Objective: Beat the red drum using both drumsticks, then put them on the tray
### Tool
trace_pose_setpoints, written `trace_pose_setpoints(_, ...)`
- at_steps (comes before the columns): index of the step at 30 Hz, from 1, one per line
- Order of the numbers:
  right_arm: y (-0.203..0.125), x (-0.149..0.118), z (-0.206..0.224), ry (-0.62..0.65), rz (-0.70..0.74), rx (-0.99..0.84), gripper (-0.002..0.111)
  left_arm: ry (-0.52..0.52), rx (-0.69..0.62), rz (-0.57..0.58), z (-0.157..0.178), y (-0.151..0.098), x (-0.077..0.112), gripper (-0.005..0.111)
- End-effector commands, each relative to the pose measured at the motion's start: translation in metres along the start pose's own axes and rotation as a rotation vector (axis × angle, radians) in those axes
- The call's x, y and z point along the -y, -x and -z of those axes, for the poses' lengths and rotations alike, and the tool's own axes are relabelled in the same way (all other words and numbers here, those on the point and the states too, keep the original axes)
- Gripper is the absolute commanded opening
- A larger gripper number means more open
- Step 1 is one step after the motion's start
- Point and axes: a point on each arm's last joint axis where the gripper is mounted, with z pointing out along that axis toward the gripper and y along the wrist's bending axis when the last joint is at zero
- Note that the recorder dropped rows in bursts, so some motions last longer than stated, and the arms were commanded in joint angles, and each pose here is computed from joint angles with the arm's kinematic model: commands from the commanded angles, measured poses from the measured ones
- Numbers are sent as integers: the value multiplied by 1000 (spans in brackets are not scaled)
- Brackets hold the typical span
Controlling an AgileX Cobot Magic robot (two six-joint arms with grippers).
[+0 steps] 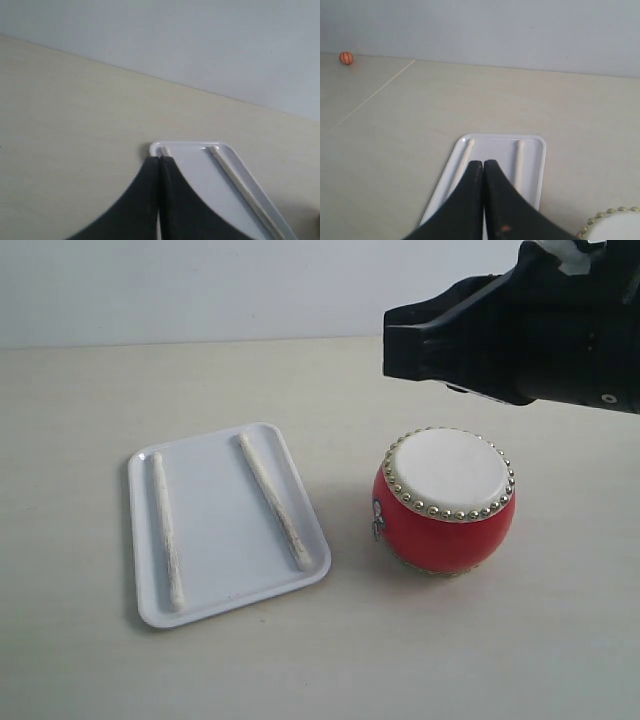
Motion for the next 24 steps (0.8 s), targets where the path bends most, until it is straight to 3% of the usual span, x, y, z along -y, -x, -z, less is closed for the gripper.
trace_pose_setpoints(1, 1, 0, 2, 0, 5, 15, 0, -19, 30, -76, -3, -9, -2, 0)
trace_pose_setpoints(7, 1, 0, 2, 0, 5, 15, 0, 1, 49, -92, -1, -11, -5, 0)
trace_pose_setpoints(16, 1, 0, 2, 0, 5, 15, 0, 141, 126, -49, 12, -12, -17, 0)
trace_pose_setpoints(24, 1, 0, 2, 0, 5, 15, 0, 153, 196, -49, 21, -23, -20, 0)
